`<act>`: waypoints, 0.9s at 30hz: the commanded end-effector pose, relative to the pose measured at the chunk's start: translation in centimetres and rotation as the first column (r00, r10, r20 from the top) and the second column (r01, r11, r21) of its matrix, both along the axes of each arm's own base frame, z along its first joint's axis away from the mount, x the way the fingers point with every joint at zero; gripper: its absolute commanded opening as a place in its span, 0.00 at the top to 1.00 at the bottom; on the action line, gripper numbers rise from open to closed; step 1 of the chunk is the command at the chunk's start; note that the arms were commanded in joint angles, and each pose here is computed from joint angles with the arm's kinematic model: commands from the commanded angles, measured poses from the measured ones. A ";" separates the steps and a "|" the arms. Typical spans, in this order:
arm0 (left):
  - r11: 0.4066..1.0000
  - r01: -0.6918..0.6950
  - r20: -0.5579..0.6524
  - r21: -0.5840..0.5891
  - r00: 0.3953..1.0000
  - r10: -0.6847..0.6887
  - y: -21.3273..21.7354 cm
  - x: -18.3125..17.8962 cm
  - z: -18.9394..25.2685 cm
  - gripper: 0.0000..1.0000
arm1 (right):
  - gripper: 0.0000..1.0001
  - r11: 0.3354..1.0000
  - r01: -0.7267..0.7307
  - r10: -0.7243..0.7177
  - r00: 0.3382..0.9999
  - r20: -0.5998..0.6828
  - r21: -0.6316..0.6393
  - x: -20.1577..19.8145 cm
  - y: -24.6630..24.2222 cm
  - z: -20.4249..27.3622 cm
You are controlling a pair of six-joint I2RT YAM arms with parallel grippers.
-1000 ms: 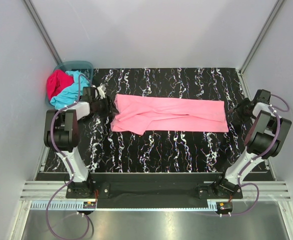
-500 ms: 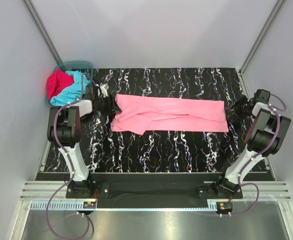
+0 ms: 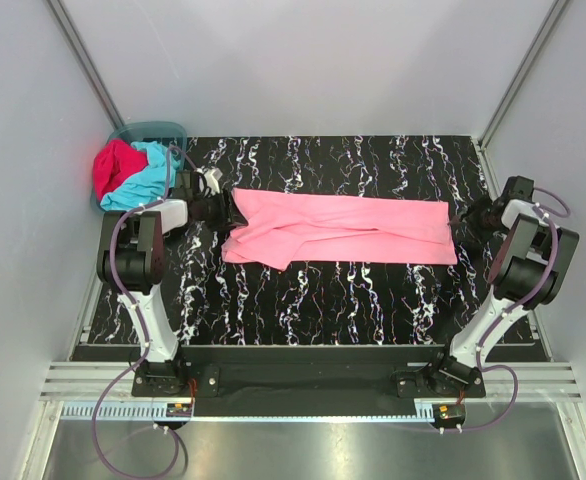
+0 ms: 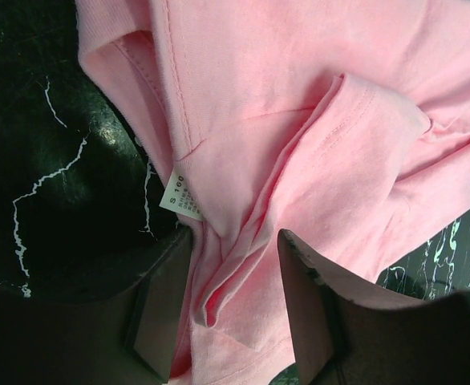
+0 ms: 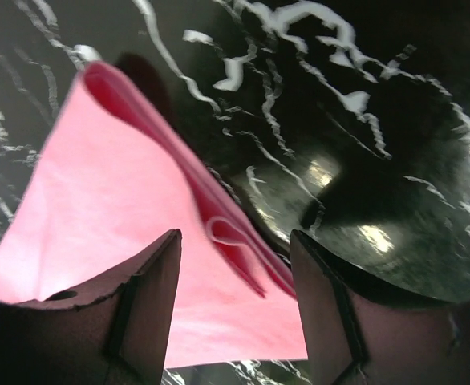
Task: Fold and stack the t-shirts
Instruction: Fold the tshirt
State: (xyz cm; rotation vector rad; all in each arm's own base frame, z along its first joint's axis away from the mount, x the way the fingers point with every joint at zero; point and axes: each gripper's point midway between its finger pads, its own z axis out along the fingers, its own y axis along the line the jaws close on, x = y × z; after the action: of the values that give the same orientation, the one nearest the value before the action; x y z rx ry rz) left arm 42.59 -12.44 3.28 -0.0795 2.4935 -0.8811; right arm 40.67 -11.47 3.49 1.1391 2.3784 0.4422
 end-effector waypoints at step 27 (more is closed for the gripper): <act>0.999 0.026 0.001 -0.039 1.000 -0.026 -0.7 -0.1 -0.1 0.51 | 0.40 0.978 -0.181 0.182 0.983 0.000 0.099 2.2 4.6 -0.6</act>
State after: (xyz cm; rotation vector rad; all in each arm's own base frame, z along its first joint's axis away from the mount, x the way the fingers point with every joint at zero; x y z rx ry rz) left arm 42.51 -12.73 3.29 -0.0798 2.4924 -0.9053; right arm 42.28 -7.66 2.68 1.0224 2.4881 0.6019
